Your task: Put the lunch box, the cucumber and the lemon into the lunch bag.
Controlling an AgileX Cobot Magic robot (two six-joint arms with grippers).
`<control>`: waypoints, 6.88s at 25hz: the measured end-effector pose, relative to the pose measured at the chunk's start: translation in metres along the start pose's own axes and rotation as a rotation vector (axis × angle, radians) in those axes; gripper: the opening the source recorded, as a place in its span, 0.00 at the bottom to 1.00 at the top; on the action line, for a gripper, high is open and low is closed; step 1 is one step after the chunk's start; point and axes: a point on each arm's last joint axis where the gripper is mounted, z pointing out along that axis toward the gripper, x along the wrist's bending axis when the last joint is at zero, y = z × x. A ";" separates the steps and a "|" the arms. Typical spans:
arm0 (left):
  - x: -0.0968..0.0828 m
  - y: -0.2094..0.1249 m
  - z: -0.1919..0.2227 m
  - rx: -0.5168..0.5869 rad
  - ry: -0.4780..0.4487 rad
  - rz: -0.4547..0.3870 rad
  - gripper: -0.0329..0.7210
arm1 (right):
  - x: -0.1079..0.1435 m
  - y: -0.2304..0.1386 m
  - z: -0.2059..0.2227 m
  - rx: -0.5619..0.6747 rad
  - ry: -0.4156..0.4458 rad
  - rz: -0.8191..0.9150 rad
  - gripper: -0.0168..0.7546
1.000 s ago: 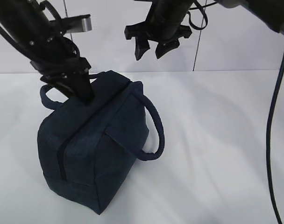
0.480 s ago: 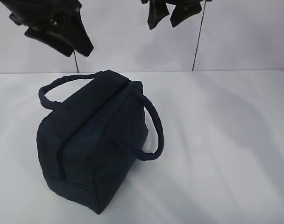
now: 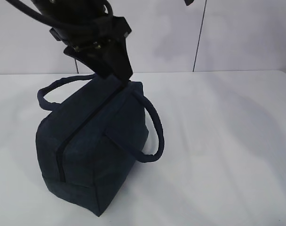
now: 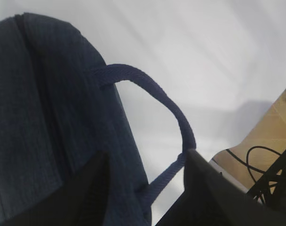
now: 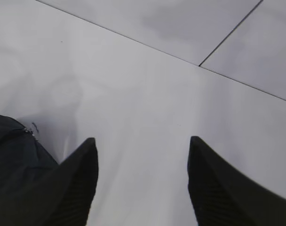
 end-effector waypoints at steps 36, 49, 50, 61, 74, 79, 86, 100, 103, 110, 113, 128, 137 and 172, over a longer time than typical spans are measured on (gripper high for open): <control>0.010 0.000 0.091 0.228 0.183 0.007 0.16 | -0.004 -0.068 -0.011 0.204 -0.016 -0.054 0.59; 0.010 0.000 0.091 0.254 0.152 0.302 0.05 | -0.006 -0.068 -0.011 0.204 -0.036 -0.063 0.59; 0.009 0.000 0.089 0.252 0.149 0.324 0.05 | -0.006 -0.068 -0.011 0.204 -0.036 -0.065 0.59; 0.001 -0.022 0.058 0.246 0.128 0.525 0.05 | -0.010 -0.068 -0.011 0.204 -0.073 -0.082 0.59; 0.005 -0.057 0.028 0.320 0.193 0.770 0.05 | -0.009 -0.068 -0.011 0.202 -0.068 -0.082 0.59; 0.010 -0.057 0.029 0.338 0.244 0.808 0.05 | -0.009 -0.068 -0.011 0.202 -0.067 -0.083 0.59; -0.006 -0.060 0.034 0.350 0.235 0.865 0.05 | -0.007 -0.068 -0.011 0.202 -0.044 -0.074 0.59; -0.010 -0.069 0.044 0.358 0.250 0.685 0.46 | -0.005 -0.079 -0.028 0.197 0.000 -0.061 0.59; -0.012 -0.069 0.040 0.338 0.250 0.651 0.62 | -0.005 -0.093 -0.036 0.213 0.003 -0.062 0.59; -0.021 -0.067 0.012 0.235 0.267 0.595 0.66 | -0.001 -0.133 -0.060 0.143 0.052 -0.028 0.56; -0.024 -0.069 0.003 0.198 0.277 0.530 0.64 | 0.003 -0.155 -0.061 0.123 0.083 0.005 0.50; -0.032 -0.072 -0.005 0.128 0.234 0.208 0.61 | 0.032 -0.228 -0.038 0.028 0.319 0.535 0.46; -0.033 -0.072 -0.005 0.122 0.222 0.152 0.59 | 0.041 -0.233 -0.003 0.026 0.395 0.813 0.46; -0.040 -0.073 -0.004 0.112 0.150 -0.030 0.57 | 0.027 -0.259 0.131 0.130 1.064 0.807 0.46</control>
